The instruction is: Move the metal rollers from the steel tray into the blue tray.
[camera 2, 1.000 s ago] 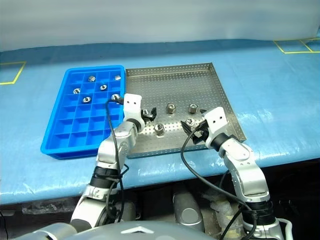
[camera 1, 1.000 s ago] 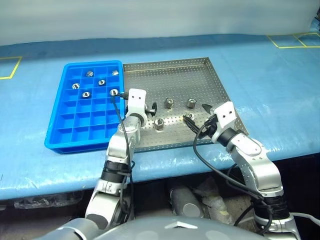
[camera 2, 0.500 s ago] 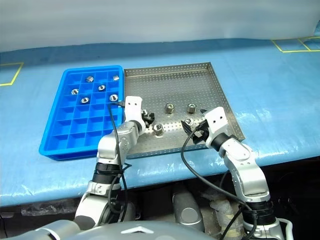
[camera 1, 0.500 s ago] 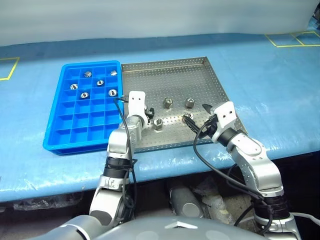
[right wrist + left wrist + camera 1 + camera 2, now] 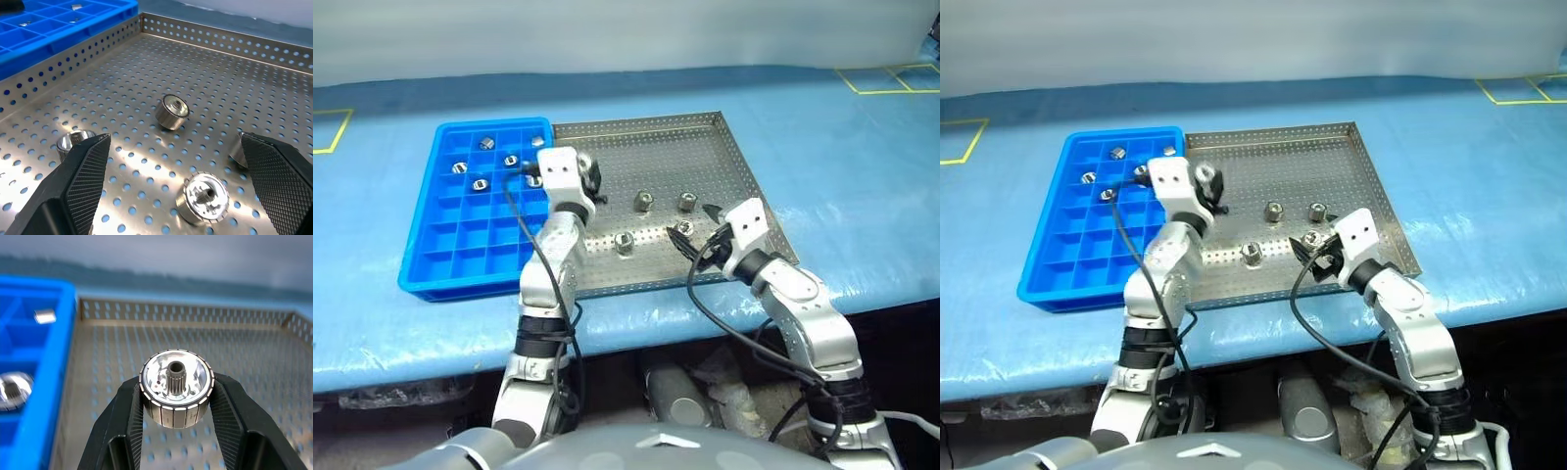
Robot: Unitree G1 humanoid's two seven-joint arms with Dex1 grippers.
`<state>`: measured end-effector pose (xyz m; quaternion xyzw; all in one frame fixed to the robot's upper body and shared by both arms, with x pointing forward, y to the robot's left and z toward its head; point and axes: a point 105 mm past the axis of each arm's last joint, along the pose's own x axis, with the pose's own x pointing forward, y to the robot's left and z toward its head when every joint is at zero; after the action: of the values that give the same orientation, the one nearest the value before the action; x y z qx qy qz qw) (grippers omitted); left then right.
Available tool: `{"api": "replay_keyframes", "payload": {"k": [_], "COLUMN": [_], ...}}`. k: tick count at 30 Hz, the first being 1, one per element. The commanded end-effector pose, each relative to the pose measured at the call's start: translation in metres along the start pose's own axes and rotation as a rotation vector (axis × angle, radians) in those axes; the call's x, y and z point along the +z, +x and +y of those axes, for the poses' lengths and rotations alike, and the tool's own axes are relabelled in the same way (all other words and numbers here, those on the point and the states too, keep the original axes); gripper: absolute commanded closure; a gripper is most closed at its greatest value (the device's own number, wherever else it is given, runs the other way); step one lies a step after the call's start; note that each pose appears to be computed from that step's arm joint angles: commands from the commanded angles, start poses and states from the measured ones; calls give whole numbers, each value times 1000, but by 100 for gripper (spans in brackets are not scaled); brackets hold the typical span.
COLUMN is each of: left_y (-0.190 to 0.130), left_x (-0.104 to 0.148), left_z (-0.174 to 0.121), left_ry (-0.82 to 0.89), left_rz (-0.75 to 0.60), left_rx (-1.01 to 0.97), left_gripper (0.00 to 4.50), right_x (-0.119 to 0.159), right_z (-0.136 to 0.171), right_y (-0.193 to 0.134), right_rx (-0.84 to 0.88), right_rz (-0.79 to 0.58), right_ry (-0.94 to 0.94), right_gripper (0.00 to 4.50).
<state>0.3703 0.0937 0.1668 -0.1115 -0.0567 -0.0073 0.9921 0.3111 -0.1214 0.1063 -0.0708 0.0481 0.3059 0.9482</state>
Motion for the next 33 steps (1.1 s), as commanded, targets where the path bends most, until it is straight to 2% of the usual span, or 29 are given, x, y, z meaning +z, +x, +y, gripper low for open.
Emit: {"api": "replay_keyframes", "payload": {"k": [1, 5, 9, 17, 21, 33], "left_y": [-5, -11, -16, -6, -2, 21], "left_x": [18, 3, 2, -1, -4, -25], "left_z": [28, 73, 98, 115, 127, 141], "left_ry": [35, 49, 79, 148, 155, 163], "left_rz": [-77, 10, 28, 59, 76, 198], "left_rx": [151, 361, 421, 371, 417, 442], "left_gripper": [280, 280, 280, 280, 280, 280], "right_x": [15, 15, 17, 17, 16, 15], "right_z": [9, 20, 27, 32, 30, 26], "right_y": [11, 23, 29, 30, 26, 20], "right_rx": [67, 146, 186, 206, 190, 153], "right_rz": [-50, -44, -50, -49, -48, -52], "right_ry": [-26, -31, -28, -28, -26, -21], "right_gripper": [0, 0, 0, 0, 0, 0]}}
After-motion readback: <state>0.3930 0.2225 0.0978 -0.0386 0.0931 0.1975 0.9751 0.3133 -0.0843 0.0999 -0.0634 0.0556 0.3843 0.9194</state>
